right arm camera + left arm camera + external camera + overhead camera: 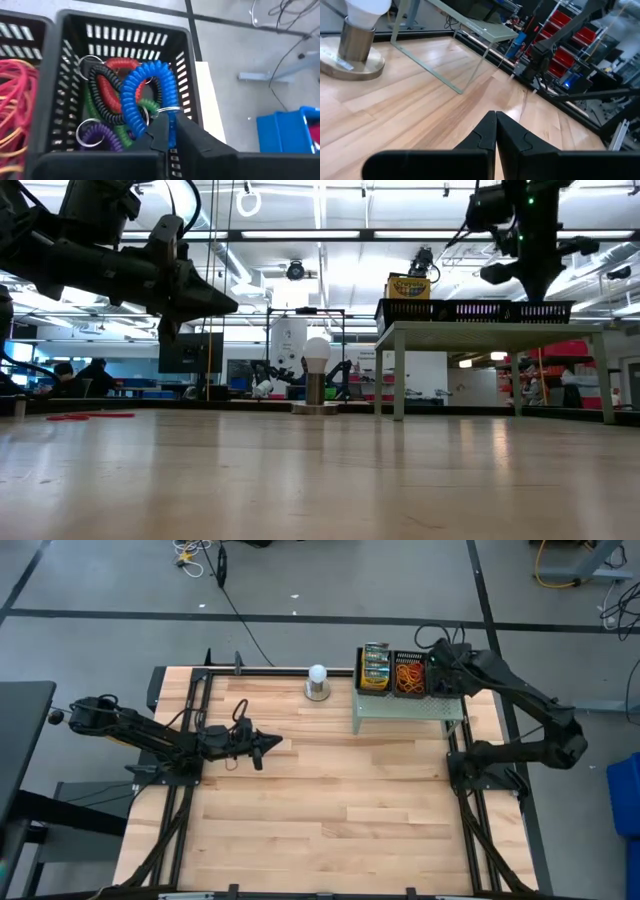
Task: Pick & Place Office Desk Supplies
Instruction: Put the blue spring keychain into the right basket on the shelf, then put the red rubber band into the middle basket on the shelf
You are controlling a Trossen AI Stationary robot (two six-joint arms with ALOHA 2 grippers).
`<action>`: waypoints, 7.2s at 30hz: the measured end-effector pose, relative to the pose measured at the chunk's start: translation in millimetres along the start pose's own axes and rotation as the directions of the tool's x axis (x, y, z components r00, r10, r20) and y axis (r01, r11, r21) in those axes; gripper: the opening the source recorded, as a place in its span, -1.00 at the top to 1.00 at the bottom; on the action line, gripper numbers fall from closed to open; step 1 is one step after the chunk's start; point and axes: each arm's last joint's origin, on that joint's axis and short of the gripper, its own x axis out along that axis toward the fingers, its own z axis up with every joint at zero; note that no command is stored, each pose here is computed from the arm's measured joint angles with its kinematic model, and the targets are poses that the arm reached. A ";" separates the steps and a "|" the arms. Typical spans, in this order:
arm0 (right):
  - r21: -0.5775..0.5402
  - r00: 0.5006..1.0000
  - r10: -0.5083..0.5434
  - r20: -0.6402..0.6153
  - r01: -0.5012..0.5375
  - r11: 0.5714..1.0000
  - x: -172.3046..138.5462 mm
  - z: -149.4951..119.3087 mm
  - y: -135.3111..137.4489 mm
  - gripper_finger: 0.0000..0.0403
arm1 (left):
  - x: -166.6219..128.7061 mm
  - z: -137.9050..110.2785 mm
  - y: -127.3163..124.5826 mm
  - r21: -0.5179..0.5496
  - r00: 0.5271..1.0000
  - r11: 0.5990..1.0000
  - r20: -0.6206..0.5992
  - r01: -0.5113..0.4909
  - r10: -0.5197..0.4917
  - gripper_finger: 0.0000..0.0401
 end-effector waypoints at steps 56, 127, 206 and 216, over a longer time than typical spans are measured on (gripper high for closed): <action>-0.568 0.580 0.782 0.228 -0.573 0.591 -166.5 -88.1 41.6 0.97 | -31.6 14.6 64.7 0.200 0.286 0.701 -0.811 -0.684 0.510 0.20; -0.351 0.041 0.968 0.248 -0.927 0.129 -110.0 -208.0 155.4 -0.04 | 116.4 65.4 -99.1 -0.163 0.951 0.938 0.001 0.305 -0.309 0.99; -0.136 0.653 0.648 0.391 -0.656 0.743 -108.4 -14.5 -10.2 0.97 | 41.2 32.9 -1.4 0.002 0.993 0.996 0.077 0.093 -0.093 0.97; -0.114 0.855 0.515 0.057 -0.507 0.854 -22.2 28.2 40.3 0.95 | 41.8 38.8 5.7 0.017 0.992 0.997 0.100 0.072 -0.074 0.96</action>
